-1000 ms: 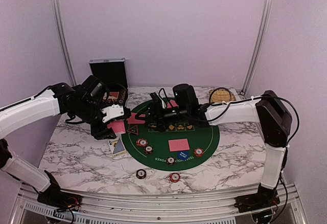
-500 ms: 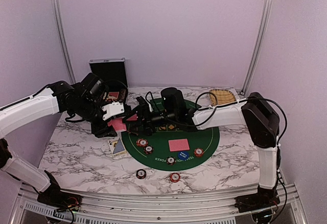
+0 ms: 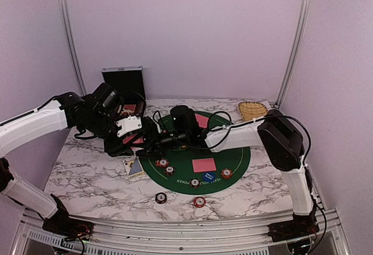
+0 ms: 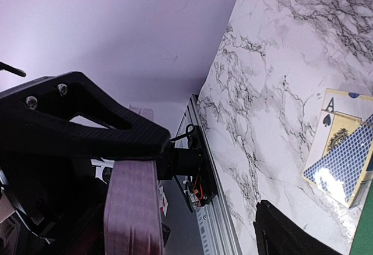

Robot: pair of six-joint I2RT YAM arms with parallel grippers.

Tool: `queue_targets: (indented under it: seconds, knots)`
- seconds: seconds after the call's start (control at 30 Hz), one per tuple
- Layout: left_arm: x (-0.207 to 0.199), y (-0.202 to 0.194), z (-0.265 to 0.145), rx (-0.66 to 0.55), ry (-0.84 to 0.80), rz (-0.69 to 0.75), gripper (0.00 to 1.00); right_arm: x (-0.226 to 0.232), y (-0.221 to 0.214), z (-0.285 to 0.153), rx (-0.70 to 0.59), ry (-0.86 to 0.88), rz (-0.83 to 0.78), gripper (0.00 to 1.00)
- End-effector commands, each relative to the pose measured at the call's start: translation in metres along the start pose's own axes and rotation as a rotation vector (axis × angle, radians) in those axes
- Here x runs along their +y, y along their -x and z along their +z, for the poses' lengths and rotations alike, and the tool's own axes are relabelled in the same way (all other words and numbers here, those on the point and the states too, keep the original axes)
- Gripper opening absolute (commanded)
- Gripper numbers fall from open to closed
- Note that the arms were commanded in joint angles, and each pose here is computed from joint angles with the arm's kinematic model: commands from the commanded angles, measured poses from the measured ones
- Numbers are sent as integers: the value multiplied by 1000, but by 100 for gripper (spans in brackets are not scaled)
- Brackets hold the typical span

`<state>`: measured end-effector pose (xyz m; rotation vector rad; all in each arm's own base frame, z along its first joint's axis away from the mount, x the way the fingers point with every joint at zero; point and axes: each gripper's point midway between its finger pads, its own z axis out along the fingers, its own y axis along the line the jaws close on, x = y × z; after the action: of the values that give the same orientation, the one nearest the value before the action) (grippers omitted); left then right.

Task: Distribute texas hold em gaming equipment

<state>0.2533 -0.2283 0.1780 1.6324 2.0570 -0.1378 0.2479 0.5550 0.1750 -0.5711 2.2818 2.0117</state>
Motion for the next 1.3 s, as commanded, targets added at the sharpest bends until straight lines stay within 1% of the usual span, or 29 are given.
queue_targets:
  seconds: [0.0,0.23,0.43,0.67,0.93,1.03,1.1,1.27]
  knots:
    - [1,9,-10,-38,0,3,0,27,8,11,2,72,-46,83]
    - [-1,8,-8,-35,-7,4,0,23,13,22,11,88,-32,83]
    - [-1,6,-9,-31,-1,6,0,3,10,24,31,33,2,79]
    - [-1,5,-9,-31,-1,7,0,-13,19,-1,-14,-45,21,72]
    - [-1,5,-9,-31,0,6,0,-13,21,-27,-50,-77,10,62]
    - [-1,5,-9,-30,1,5,0,-11,20,-31,-51,-76,8,57]
    - [-1,4,-9,-29,2,5,0,-7,20,-33,-53,-73,0,51]
    - [-1,4,-8,-25,3,4,0,9,24,-40,-74,-58,-26,32]
